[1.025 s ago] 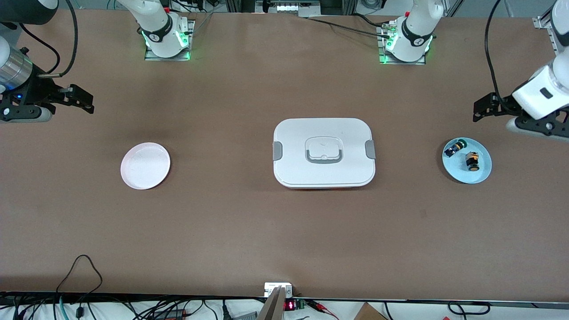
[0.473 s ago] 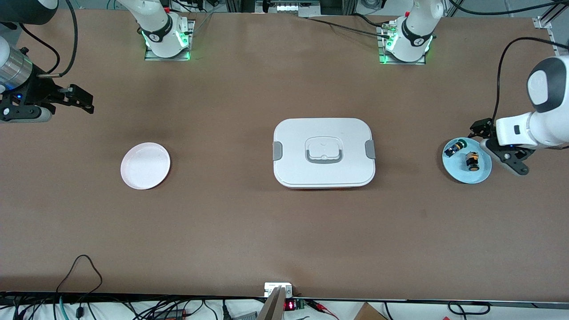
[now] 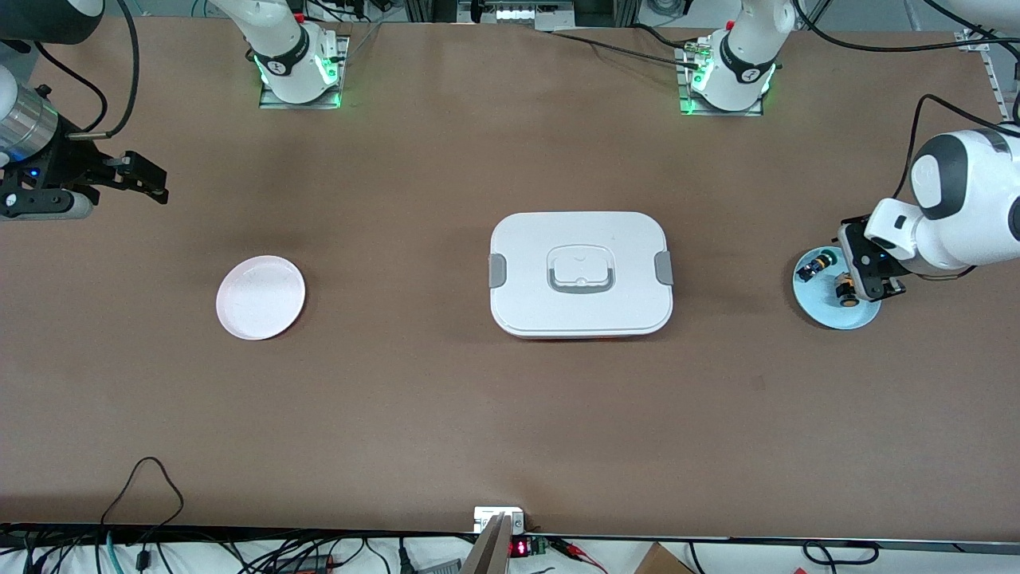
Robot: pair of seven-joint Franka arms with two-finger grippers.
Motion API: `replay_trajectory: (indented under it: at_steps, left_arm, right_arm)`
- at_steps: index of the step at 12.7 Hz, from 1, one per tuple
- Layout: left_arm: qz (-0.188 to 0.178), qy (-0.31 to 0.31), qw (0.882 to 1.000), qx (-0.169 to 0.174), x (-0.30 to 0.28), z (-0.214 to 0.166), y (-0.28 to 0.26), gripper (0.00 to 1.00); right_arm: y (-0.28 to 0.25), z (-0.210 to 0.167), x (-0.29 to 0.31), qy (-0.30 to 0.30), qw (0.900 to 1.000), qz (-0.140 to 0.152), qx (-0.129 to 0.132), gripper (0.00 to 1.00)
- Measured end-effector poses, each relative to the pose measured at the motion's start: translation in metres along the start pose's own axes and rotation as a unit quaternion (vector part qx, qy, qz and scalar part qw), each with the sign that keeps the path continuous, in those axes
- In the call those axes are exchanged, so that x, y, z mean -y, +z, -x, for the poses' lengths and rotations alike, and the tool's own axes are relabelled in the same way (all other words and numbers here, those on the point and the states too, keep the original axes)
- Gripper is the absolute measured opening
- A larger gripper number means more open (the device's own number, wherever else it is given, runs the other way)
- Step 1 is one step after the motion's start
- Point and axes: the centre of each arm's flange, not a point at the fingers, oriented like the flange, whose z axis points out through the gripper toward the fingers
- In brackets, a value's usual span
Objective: Transfer orange switch to right arm and place
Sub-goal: 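Grasp the orange-black switch on the blue plate with the left gripper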
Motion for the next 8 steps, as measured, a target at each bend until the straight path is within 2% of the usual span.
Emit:
replay_trajectory:
  at_steps: [4,8]
  left_arm:
    - [-0.032,0.112,0.993,0.000,0.007,0.027,0.019,1.00]
    - [-0.046,0.158,0.986,0.000,0.012,0.055,0.046,1.00]
  right_arm:
    - [0.000,0.000,0.000,0.000,1.000,0.000,0.000,1.00]
    - [0.000,0.000,0.000,0.000,1.000,0.000,0.000,1.00]
